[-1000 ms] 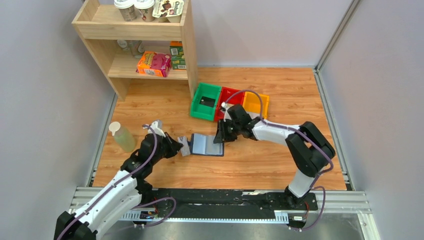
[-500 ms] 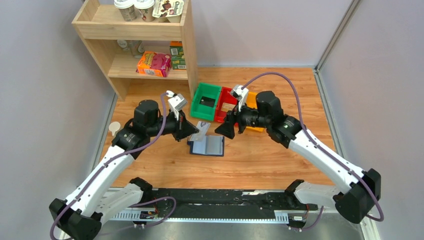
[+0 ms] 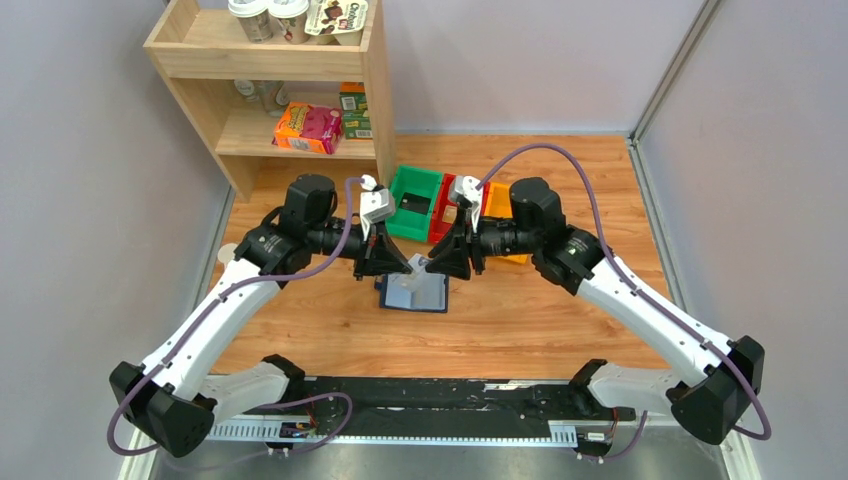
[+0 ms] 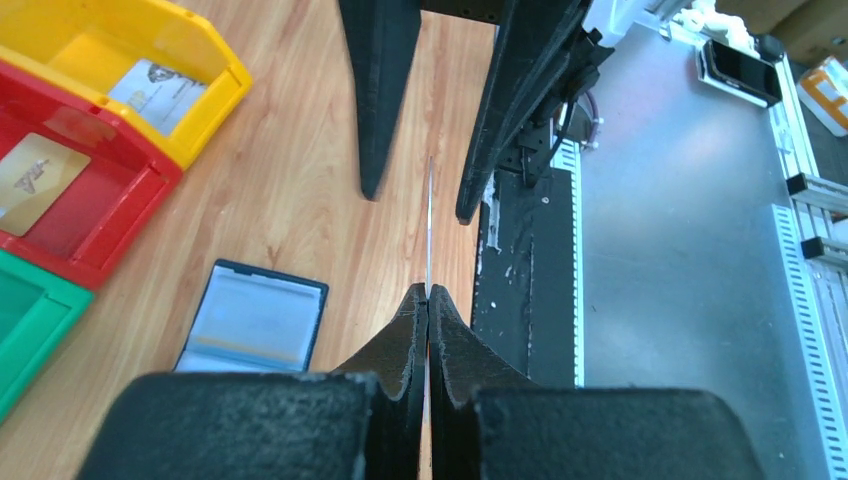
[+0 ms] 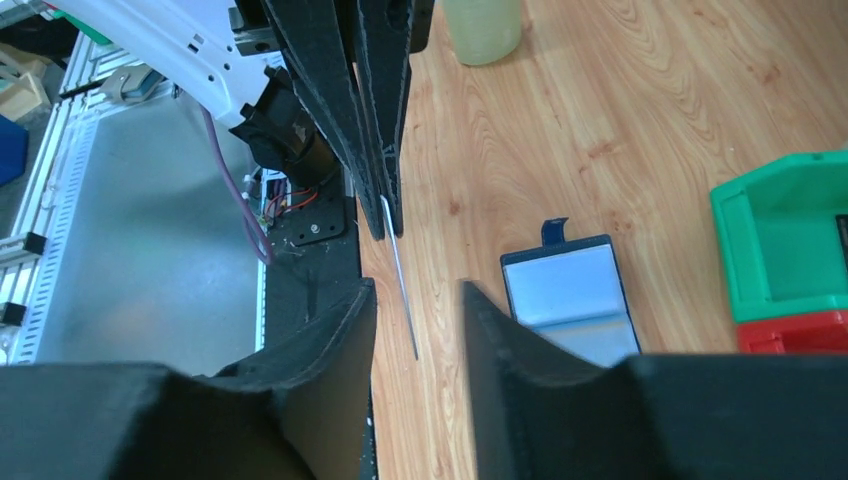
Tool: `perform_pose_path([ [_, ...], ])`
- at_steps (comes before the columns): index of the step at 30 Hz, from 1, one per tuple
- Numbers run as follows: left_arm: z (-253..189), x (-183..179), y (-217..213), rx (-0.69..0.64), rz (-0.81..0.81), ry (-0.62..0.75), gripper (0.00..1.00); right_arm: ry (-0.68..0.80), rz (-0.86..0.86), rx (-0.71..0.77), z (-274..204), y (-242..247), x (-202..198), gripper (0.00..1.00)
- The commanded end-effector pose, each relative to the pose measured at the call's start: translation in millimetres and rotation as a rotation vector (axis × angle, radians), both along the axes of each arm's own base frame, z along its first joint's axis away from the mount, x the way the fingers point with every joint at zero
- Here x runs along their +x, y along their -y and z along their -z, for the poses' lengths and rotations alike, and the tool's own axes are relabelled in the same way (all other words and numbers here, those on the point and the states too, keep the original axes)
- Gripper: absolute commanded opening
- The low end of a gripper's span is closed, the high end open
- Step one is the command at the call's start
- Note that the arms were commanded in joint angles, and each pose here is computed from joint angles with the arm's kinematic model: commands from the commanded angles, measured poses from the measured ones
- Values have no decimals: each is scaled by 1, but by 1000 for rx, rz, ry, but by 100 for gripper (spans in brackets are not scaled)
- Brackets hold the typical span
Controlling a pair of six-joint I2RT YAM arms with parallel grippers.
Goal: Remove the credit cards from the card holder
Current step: Place the credit card in the storage box.
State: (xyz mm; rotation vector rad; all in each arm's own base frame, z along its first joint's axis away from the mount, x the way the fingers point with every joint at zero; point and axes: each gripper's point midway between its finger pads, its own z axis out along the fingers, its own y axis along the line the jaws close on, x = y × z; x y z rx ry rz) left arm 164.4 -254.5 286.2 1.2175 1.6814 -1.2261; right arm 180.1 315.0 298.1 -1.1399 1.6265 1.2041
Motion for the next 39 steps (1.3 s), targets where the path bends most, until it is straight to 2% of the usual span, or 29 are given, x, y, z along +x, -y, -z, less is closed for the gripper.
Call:
perform_pose_path([
  [1, -14, -5, 3, -20, 74, 71, 0, 47, -65, 35, -20, -4, -7, 31],
  [6, -14, 0, 2, -8, 51, 87, 1, 23, -89, 6, -11, -4, -10, 0],
  [9, -11, 4, 0, 10, 21, 94, 5, -10, -119, -1, -5, -6, -14, 0],
  [11, -10, 9, -3, 24, -22, 112, 12, -24, -91, -15, 0, -5, -9, 0],
  [14, -2, 28, -13, 75, -179, 132, 36, -80, 18, -31, 8, 5, 9, 0],
  [18, 3, 58, -40, 110, -472, 169, 48, -190, 242, -25, 24, 35, 52, 0],
  [21, 7, 73, -62, 103, -672, 169, 50, -274, 499, -42, 43, 73, 93, 0],
  [23, 15, 79, -74, 102, -777, 148, 55, -340, 700, -50, 58, 109, 121, 0],
  [27, 38, 85, -85, 121, -895, 63, 57, -458, 1035, -46, 86, 171, 158, 0],
  [29, 49, 85, -85, 133, -918, 7, 57, -497, 1144, -43, 97, 193, 168, 0],
  [32, 64, 87, -85, 152, -953, -65, 59, -548, 1224, -68, 116, 207, 182, 0],
  [39, 89, 89, -81, 166, -987, -166, 61, -675, 1223, -78, 147, 195, 210, 0],
])
